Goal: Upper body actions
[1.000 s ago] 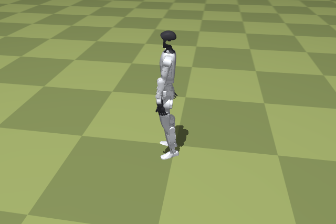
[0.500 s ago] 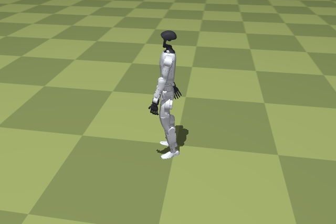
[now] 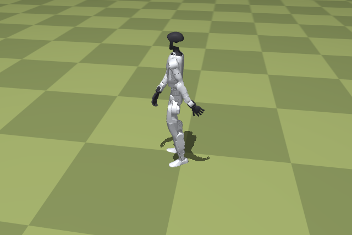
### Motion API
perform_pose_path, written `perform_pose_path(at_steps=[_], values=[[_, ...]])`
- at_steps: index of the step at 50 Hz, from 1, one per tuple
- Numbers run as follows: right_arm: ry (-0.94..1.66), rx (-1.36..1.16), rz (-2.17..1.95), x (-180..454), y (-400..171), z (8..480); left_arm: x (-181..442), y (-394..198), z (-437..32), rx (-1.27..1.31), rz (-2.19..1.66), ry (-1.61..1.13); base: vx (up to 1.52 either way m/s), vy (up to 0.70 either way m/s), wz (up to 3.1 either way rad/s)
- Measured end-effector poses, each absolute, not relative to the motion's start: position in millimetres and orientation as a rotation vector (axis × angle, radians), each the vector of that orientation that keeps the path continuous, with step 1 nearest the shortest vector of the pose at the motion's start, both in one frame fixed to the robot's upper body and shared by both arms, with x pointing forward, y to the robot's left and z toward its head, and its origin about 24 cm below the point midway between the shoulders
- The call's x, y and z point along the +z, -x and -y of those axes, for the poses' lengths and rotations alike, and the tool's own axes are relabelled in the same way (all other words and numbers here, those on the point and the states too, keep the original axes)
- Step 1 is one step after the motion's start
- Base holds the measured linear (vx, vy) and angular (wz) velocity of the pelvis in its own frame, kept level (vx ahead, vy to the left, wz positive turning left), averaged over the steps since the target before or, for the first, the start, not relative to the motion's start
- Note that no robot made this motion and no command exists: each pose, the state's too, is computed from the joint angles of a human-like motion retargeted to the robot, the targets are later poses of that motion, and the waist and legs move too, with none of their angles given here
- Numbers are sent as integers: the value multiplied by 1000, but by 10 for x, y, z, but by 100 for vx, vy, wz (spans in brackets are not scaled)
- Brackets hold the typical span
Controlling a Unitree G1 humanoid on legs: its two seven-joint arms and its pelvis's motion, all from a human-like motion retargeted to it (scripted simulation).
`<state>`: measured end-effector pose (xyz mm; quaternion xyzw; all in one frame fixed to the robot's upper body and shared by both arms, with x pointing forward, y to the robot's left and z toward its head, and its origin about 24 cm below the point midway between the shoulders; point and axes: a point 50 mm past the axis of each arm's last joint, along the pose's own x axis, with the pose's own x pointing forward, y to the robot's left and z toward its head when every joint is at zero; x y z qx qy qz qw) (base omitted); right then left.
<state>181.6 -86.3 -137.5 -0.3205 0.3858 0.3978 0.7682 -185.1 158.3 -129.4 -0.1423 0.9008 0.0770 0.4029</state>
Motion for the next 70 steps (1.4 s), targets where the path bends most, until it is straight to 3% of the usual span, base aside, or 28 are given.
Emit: perform_pose_path(at_steps=[5,12,16,20,24,28,34,40,44,49,55,61,66,70], values=[[629,611,-1471,-1788,-555,1651,-1708,513,-1634,122,-1951,280,-1,0,18],[94,-219,-2118,-1483,1249,2210,-1531,-1557,-1314,-239,-1341,117,-1,-2,32],[21,-546,-2143,-1272,1727,2360,-1107,-2407,-1131,-367,-993,-42,-2,1,-10],[109,-633,-2187,-1128,1943,2472,-721,-2885,-1094,-387,-744,-214,-4,2,-13],[191,-556,-2228,-1142,1905,2457,-675,-2923,-1145,-372,-669,-350,-1,1,0],[243,-341,-2175,-1330,1562,2375,-1039,-2496,-1260,-379,-825,-398,2,2,25],[599,285,-1872,-1688,199,2197,-1740,-887,-1673,-259,-1433,-263,-2,-2,-28],[748,884,-1174,-1527,-1577,1136,-1527,1290,-1725,117,-2164,90,2,-3,-61],[651,1032,-775,-1053,-2230,476,-1079,2215,-1553,83,-2427,280,2,1,-33],[559,1055,-412,-597,-2550,155,-784,2627,-1495,4,-2542,302,0,-1,9],[694,983,-498,-947,-2243,481,-1074,2218,-1535,142,-2428,322,3,1,37],[766,711,-1231,-1731,-969,1542,-1661,821,-1656,92,-2047,152,3,3,39],[447,207,-2025,-1617,580,2269,-1728,-857,-1456,-348,-1533,-1,-1,5,26],[101,-234,-2195,-1383,1380,2374,-1354,-1979,-1221,-466,-1123,-227,0,2,10]])
